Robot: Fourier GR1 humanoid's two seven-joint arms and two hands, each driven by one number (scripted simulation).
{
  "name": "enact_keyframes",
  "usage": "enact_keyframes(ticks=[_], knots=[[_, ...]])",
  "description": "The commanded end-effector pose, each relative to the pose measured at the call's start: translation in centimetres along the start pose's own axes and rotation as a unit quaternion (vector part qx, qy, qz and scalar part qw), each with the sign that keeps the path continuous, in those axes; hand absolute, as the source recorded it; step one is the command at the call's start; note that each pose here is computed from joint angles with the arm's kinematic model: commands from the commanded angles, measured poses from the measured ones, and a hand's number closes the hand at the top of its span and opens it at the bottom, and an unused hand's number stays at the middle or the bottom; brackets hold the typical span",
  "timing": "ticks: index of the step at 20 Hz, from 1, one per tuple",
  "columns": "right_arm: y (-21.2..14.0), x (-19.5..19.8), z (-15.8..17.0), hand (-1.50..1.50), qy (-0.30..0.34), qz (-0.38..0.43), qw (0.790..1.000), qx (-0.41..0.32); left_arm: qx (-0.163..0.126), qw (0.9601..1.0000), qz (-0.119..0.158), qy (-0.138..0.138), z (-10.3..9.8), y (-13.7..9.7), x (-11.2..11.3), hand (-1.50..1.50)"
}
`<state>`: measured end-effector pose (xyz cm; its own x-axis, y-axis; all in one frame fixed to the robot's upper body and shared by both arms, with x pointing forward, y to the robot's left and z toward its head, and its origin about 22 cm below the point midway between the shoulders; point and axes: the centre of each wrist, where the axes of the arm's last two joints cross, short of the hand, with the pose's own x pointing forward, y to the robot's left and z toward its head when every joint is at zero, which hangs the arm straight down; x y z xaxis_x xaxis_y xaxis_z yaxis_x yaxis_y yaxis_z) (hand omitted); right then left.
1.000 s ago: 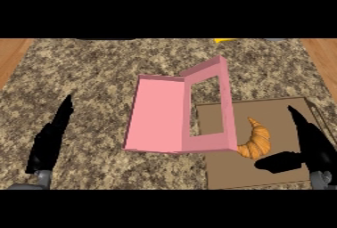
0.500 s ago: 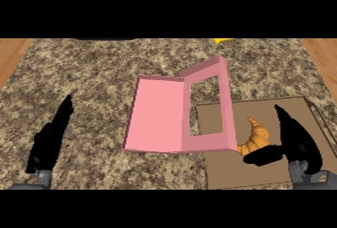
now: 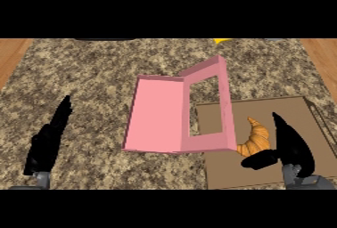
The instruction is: Pick the croissant from the tray and place it in the cardboard box
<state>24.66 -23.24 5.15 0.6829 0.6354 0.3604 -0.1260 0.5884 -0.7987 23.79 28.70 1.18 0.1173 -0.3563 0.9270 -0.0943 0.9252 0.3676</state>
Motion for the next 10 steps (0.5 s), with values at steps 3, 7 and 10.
enact_keyframes(ticks=[3, 7, 10], knots=[[-0.4, 0.3, -0.2, -1.50, 0.040, -0.001, 0.999, -0.006, -0.001, 1.0000, -0.002, 0.002, 0.0, 0.8, 0.5, 0.00], [0.8, 1.6, -1.5, -1.50, 0.035, -0.006, 0.999, -0.001, 0.002, 1.0000, -0.001, 0.002, -0.7, -0.2, 0.3, 0.00], [1.3, 2.6, -0.5, -1.50, 0.047, 0.003, 0.999, -0.008, 0.001, 1.0000, -0.004, -0.009, 0.3, 0.3, -0.2, 0.00]])
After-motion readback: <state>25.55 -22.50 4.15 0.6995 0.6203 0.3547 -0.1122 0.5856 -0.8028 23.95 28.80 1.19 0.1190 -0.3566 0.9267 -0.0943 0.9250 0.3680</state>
